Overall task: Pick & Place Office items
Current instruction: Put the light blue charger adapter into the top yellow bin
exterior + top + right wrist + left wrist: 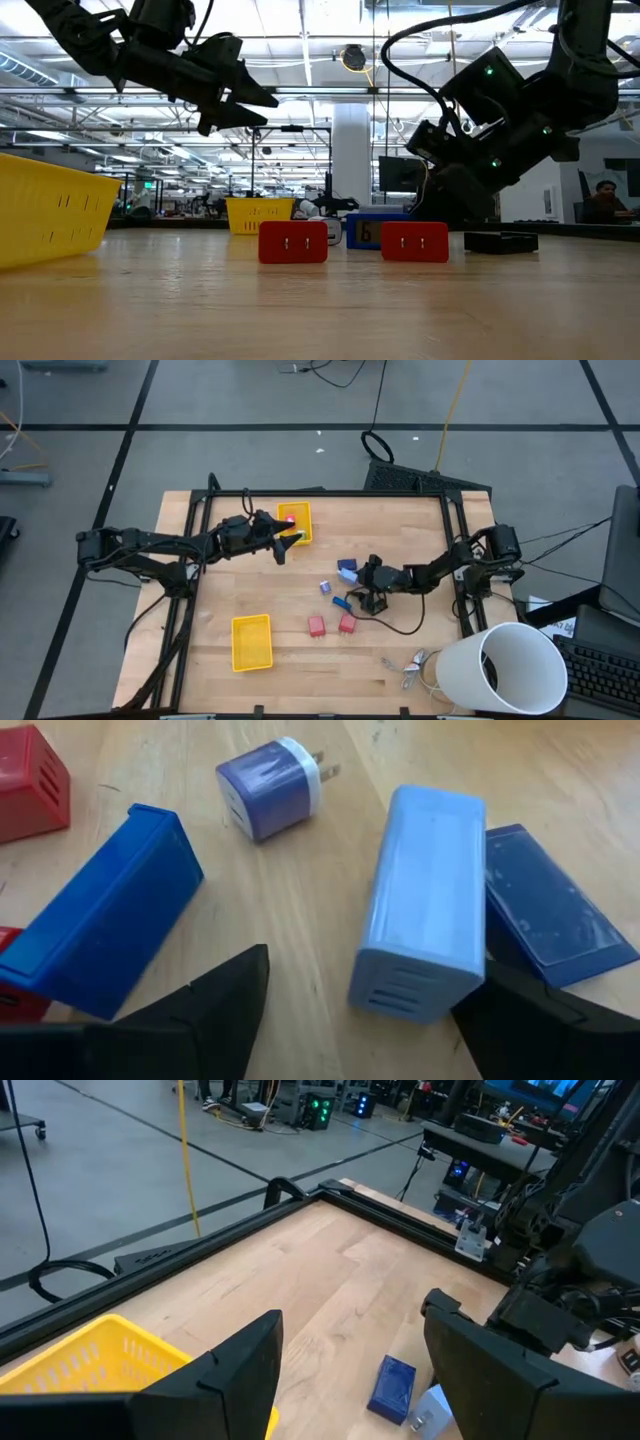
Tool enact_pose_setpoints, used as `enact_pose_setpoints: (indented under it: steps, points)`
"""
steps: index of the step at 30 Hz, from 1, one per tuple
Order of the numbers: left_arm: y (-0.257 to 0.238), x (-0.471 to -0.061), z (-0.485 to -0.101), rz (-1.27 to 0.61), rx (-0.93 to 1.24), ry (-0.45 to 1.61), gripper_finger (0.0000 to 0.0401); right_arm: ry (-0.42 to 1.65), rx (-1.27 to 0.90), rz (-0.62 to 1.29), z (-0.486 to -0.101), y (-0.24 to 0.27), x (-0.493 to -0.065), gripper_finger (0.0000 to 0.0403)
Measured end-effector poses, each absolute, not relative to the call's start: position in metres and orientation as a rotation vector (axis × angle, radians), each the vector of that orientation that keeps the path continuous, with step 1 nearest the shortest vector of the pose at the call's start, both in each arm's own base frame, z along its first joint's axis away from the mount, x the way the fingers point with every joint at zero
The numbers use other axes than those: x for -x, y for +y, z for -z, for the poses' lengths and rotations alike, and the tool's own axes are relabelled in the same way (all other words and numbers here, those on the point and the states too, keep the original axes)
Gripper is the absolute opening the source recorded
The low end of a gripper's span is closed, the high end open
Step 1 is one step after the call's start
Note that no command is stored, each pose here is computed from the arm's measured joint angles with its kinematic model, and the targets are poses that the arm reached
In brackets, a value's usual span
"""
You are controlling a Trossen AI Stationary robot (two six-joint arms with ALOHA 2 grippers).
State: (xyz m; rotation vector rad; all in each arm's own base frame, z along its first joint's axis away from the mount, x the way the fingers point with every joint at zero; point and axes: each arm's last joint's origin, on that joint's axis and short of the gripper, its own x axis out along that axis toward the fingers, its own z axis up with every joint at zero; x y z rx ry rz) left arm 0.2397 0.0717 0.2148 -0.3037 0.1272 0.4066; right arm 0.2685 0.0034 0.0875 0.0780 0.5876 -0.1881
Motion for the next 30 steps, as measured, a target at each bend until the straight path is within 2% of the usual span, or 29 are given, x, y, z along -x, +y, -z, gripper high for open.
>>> enact_pose_setpoints:
  steps: [4, 10, 22, 30]
  points:
    - [0.0718, -0.2396, -0.2147, -0.407, 0.304, 0.128, 0.0257, 0.582, -0.072, 0.201, -0.0879, 0.0030, -0.2687, 0.0273]
    - [0.0718, -0.2397, -0.2147, -0.408, 0.304, 0.127, 0.0266, 0.555, -0.082, 0.329, -0.0889, -0.0004, -0.2684, 0.0261]
    - [0.0718, -0.2397, -0.2146, -0.408, 0.304, 0.128, 0.0244, 0.496, -0.137, 0.332, -0.0931, -0.0001, -0.2711, 0.0234]
    - [0.0718, -0.2396, -0.2147, -0.408, 0.309, 0.126, 0.0258, 0.510, -0.158, 0.337, -0.0916, 0.0006, -0.2703, 0.0212]
